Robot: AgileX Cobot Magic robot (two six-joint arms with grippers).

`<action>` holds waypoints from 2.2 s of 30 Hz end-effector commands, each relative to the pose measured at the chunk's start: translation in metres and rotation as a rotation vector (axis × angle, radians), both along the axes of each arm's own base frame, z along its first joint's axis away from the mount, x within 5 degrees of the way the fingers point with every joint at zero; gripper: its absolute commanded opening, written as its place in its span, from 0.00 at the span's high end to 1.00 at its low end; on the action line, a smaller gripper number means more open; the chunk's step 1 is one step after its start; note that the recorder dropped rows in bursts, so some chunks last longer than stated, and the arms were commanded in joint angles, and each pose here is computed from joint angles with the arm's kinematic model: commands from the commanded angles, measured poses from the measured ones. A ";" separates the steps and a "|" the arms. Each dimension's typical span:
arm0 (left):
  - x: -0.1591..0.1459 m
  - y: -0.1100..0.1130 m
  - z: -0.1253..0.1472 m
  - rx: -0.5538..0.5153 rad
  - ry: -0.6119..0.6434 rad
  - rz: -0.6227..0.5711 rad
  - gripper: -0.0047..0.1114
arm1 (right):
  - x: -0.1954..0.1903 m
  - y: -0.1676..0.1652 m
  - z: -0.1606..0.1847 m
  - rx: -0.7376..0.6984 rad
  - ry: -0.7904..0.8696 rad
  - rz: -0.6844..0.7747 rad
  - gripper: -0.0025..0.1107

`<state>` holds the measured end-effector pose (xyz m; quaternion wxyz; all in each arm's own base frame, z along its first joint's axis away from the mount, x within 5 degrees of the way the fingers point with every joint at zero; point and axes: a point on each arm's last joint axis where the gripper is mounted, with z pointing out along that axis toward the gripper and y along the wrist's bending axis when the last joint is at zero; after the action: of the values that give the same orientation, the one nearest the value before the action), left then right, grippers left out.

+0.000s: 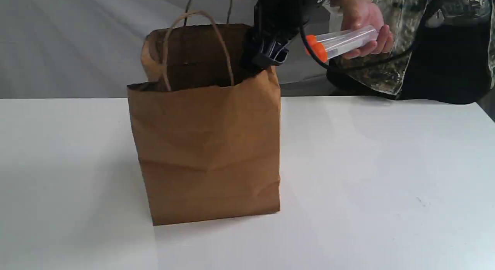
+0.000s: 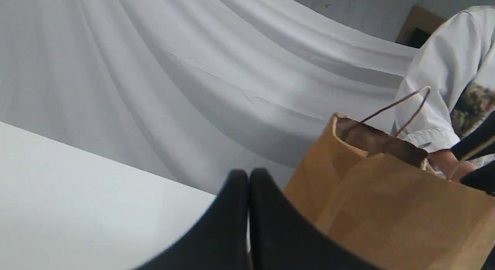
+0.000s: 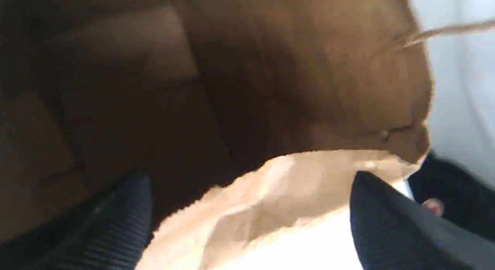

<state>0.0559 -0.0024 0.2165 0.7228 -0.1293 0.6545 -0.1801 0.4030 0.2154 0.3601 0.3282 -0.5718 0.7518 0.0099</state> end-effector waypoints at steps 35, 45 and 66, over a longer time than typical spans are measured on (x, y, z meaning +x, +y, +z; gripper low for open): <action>0.000 -0.001 -0.003 -0.028 0.017 -0.013 0.96 | 0.076 -0.025 -0.034 0.191 -0.226 -0.067 0.41; 0.000 -0.001 -0.003 -0.028 0.017 -0.013 0.96 | 0.079 -0.029 -0.046 0.352 -0.081 -0.057 0.61; 0.000 -0.001 -0.003 -0.028 0.019 -0.014 0.96 | 0.078 -0.027 -0.049 0.447 0.026 -0.156 0.47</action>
<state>0.0560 -0.0031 0.2152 0.7151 -0.1353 0.6590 -0.1898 0.4814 0.1893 0.3106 0.4396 -0.4257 0.7762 0.1519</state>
